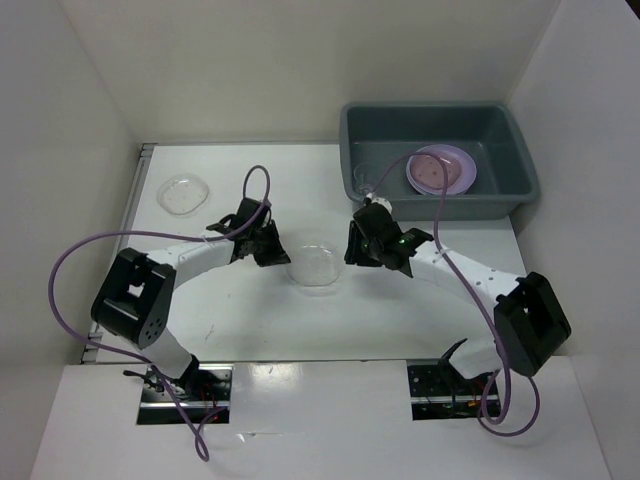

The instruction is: Place the mixed dishes into the plastic bin

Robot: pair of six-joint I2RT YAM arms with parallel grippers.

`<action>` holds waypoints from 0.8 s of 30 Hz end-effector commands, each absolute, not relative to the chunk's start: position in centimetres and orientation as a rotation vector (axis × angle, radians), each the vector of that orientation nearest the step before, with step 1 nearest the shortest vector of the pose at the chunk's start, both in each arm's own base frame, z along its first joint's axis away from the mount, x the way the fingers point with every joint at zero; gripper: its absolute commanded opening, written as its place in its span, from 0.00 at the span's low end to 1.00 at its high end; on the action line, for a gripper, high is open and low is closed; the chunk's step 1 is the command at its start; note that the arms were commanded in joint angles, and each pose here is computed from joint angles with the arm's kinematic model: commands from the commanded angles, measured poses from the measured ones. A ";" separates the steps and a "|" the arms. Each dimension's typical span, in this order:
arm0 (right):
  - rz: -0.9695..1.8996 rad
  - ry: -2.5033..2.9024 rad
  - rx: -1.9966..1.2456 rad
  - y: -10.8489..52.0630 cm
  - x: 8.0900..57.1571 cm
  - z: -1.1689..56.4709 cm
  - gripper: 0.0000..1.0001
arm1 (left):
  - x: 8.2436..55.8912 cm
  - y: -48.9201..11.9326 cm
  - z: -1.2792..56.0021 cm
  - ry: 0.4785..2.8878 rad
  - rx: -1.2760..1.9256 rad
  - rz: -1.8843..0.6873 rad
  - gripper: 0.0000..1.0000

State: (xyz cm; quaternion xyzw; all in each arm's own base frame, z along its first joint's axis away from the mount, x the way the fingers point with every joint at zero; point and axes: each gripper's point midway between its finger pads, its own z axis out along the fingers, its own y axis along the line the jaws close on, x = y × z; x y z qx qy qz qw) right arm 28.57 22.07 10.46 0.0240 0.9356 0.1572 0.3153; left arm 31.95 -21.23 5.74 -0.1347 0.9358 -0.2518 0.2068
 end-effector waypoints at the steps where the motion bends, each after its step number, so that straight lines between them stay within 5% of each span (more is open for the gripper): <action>1: 0.428 2.431 0.112 21.9 30.1 9.8 0.45 | 31.9 -22.3 6.4 2.600 -0.299 -0.761 0.00; 19: 0.456 2.588 0.075 23.9 30.3 3.5 0.42 | 31.8 -24.9 3.3 2.695 -0.170 -0.723 0.01; 23: 0.457 2.628 0.067 24.0 29.8 2.3 0.35 | 31.8 -24.9 3.3 2.695 -0.170 -0.723 0.01; 24: 0.456 2.628 0.067 24.0 29.8 2.3 0.22 | 31.8 -24.9 3.3 2.695 -0.170 -0.723 0.04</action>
